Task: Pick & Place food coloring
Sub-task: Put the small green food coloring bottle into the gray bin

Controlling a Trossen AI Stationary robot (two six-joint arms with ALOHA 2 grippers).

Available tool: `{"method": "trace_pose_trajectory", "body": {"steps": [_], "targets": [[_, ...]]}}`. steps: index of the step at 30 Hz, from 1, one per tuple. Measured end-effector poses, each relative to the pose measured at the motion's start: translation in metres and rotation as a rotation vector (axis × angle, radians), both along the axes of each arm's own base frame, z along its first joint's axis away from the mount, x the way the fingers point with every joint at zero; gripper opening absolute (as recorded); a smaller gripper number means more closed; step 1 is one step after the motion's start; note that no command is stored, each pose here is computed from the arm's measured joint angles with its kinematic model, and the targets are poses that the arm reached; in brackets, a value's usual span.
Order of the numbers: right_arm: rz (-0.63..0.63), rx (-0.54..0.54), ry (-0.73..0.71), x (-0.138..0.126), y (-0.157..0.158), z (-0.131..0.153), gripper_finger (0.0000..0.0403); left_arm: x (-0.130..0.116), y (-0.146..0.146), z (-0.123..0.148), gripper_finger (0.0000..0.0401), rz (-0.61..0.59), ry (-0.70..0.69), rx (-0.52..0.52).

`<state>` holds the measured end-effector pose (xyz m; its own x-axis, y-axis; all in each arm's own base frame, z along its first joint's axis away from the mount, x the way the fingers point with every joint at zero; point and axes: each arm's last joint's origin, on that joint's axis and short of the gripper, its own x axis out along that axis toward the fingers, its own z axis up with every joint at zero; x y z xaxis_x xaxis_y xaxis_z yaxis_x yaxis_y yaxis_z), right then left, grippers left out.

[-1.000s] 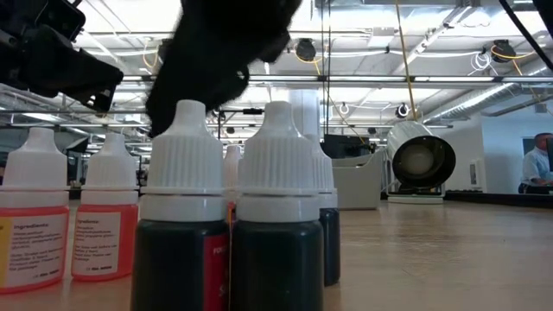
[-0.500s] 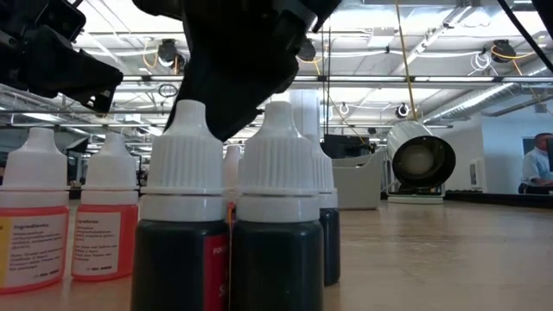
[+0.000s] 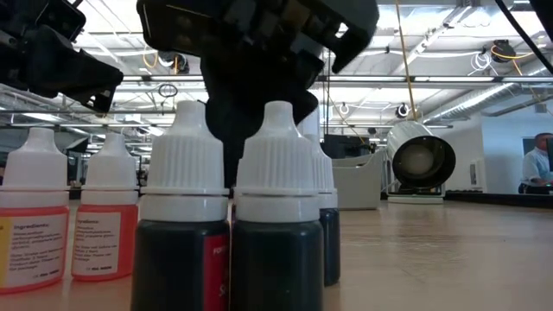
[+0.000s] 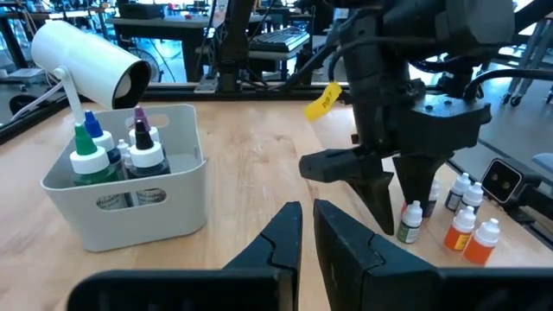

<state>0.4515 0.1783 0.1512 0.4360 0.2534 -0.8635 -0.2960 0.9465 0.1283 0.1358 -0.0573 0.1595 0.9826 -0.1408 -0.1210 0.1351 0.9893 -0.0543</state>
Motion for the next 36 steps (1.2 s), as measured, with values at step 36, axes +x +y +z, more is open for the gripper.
{"method": "trace_pose_trajectory", "body": {"steps": [36], "targets": [[0.032,-0.165,-0.107,-0.022,-0.026,0.081,0.0058,0.000,0.000,-0.002,0.0042,0.001,0.017,0.007]]}}
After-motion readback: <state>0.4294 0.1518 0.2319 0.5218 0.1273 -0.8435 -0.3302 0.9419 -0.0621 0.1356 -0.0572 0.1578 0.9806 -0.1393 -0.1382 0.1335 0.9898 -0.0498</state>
